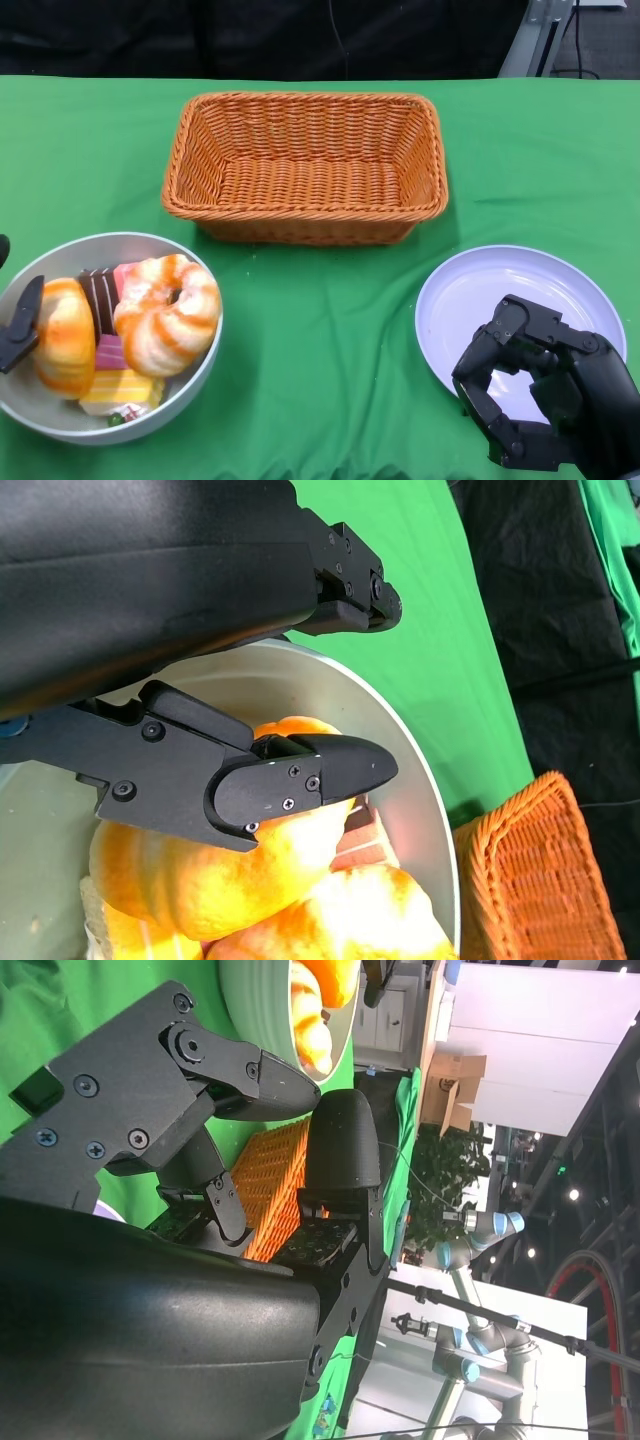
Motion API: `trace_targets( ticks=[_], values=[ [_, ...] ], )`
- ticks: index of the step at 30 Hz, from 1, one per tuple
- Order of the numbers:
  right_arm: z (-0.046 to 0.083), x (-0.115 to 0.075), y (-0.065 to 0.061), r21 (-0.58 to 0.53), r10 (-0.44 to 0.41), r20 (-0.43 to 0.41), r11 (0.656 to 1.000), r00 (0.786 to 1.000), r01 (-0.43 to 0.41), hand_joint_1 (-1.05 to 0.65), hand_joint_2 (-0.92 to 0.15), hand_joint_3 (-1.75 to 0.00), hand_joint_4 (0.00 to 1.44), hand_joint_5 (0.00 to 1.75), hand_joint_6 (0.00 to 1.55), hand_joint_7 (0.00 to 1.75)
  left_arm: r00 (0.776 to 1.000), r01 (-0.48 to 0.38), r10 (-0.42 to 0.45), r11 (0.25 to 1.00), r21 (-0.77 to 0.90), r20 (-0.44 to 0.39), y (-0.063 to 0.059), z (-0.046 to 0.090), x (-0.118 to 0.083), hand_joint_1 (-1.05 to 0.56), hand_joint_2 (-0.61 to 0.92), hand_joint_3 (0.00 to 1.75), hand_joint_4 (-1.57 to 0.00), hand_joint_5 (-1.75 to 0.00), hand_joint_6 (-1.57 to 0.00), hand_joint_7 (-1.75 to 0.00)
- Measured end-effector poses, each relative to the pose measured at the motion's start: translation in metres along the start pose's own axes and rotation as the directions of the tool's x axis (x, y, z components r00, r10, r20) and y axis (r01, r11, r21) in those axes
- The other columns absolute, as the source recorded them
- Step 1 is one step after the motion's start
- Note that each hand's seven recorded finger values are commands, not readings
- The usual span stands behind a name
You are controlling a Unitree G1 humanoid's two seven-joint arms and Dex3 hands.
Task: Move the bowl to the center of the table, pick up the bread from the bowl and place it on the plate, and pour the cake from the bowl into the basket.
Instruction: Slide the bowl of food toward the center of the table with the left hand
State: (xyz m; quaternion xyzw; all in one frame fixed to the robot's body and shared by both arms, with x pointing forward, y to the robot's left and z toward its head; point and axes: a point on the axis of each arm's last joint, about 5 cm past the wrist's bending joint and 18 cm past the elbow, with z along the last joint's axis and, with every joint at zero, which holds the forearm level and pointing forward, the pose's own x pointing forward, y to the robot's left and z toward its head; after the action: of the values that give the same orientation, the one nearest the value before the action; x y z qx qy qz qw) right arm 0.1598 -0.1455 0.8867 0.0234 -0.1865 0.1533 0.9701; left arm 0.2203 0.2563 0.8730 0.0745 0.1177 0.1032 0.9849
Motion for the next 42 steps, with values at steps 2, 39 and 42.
trace_targets(
  ticks=[2,39,42],
  values=[
    [0.0,0.0,0.0,-0.001,0.0,0.0,1.0,1.0,0.0,-0.2,-0.49,-0.98,0.8,1.67,0.73,1.33,1.0,0.003,-0.003,1.0,0.0,-0.004,-0.003,0.001,-0.001,-0.58,0.92,0.64,-0.27,0.0,-0.21,0.0],
    [-0.002,0.002,0.001,-0.004,-0.002,-0.006,1.0,1.0,0.002,-0.21,-0.49,-0.96,0.8,1.67,0.74,1.32,0.978,0.206,-0.203,0.974,-0.092,0.044,-0.07,0.018,-0.045,-0.54,0.92,0.6,-0.27,-0.02,-0.2,-0.01],
    [-0.002,0.002,0.001,-0.006,-0.002,-0.007,1.0,1.0,0.002,-0.22,-0.49,-0.96,0.8,1.67,0.74,1.32,0.973,0.229,-0.225,0.969,-0.092,0.052,-0.077,0.018,-0.049,-0.53,0.92,0.59,-0.27,-0.02,-0.21,-0.01]
  ],
)
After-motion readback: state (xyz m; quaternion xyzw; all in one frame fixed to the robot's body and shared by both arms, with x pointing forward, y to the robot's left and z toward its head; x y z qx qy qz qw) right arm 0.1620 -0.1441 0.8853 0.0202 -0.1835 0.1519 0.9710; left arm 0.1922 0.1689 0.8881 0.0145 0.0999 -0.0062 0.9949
